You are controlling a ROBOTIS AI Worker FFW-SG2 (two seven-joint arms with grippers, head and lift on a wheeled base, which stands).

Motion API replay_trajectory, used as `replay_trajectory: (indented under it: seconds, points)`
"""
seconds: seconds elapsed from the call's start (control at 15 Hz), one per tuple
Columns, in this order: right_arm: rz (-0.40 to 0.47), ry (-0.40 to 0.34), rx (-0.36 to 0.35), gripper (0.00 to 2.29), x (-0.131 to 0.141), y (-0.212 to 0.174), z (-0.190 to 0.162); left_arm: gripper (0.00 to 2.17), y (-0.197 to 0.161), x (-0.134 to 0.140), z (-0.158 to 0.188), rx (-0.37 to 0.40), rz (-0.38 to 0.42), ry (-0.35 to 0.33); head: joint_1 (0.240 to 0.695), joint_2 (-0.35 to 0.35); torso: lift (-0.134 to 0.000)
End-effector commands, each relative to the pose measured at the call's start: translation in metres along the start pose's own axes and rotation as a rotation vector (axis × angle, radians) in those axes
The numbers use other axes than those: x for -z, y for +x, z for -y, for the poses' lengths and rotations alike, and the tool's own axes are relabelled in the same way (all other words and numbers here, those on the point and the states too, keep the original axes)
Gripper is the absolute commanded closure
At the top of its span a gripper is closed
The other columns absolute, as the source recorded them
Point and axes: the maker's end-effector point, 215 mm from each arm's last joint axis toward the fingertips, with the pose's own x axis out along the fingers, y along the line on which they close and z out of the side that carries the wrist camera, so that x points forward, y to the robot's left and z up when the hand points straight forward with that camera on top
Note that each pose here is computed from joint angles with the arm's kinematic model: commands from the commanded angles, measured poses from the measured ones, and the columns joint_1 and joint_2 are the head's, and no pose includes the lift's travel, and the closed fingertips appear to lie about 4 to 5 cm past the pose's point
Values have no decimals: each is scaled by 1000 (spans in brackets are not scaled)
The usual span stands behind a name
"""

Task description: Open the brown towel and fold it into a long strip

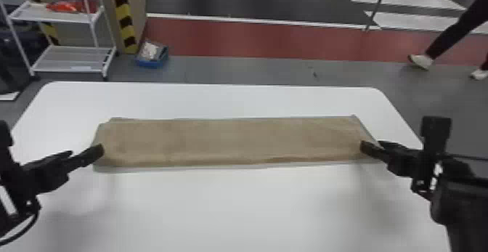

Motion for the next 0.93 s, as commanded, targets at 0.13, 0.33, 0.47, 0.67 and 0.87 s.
replay_trajectory:
  seconds: [0.13, 0.33, 0.47, 0.67, 0.87]
  points:
    - [-6, -9, -5, 751, 0, 1, -2, 576, -4, 21, 10, 27, -65, -10, 695, -144, -123]
    - [-17, 5, -46, 1696, 3, -3, -4, 1717, -13, 28, 12, 21, -105, -18, 695, -153, -123]
    - [-13, 3, -51, 1717, 3, -4, -3, 1737, -18, 28, 17, 27, -115, -18, 695, -154, -123]
    - [-14, 7, -55, 1717, 11, -12, -3, 1733, -26, 27, 20, 24, -107, -1, 695, -161, -123]
    - [-2, 26, -40, 1717, 18, -31, 8, 1730, -38, 24, 12, 11, -93, 1, 695, -167, -123]
